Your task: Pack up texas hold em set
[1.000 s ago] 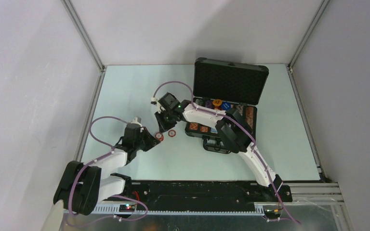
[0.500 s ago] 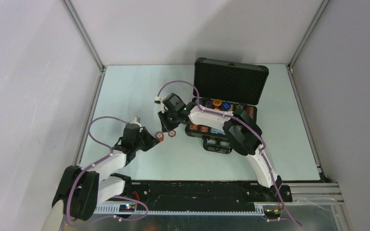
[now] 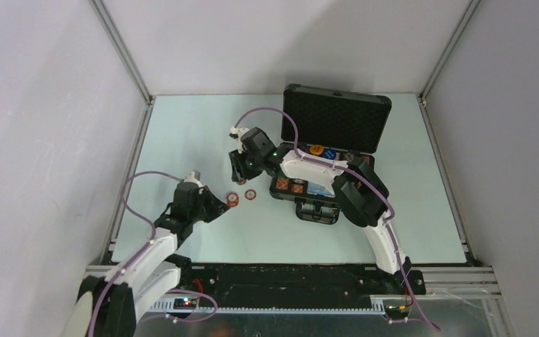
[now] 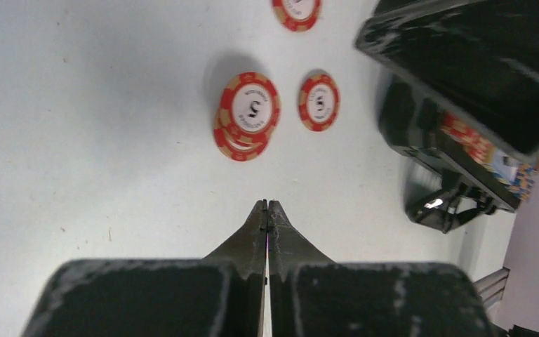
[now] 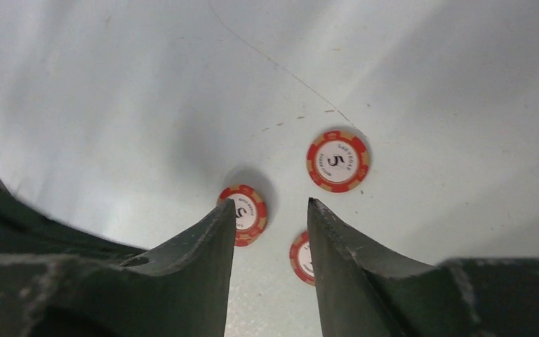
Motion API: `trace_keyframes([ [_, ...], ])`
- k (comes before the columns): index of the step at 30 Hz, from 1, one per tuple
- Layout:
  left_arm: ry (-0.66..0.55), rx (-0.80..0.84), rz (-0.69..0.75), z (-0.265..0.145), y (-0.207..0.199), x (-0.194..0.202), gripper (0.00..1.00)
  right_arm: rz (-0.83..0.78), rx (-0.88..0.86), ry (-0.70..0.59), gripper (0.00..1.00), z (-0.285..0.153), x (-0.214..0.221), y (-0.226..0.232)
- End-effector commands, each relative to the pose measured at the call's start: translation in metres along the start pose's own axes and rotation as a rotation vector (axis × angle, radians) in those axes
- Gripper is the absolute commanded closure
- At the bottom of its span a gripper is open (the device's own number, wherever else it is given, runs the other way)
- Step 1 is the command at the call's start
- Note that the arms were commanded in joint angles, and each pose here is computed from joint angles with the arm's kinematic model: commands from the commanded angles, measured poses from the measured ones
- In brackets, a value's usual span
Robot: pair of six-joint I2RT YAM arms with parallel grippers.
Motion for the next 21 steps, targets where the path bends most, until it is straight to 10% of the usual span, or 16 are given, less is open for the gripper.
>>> trace_keyframes([
  [1, -0.064, 0.052, 0.059, -0.027, -0.027, -0.014, 1.00, 0.050, 0.071, -0.001, 0.51, -0.017, -0.020, -0.010],
  [10, -0.191, 0.120, 0.154, -0.098, -0.073, -0.037, 0.60, 0.063, 0.193, 0.155, 0.39, -0.007, -0.010, -0.010],
  [21, -0.404, -0.054, 0.356, -0.160, -0.089, -0.069, 0.42, 0.086, 0.297, 0.279, 0.39, -0.002, 0.009, -0.006],
])
Point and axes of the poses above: each gripper's point midway between its finger pads, its own z axis out along the fingers, its own y axis along the line the jaws close on, x = y × z, the point moved 9 cm from there along -z, back along the fingers, and after that the axes turned 13 degrees about -z, right-handed, at the moved point
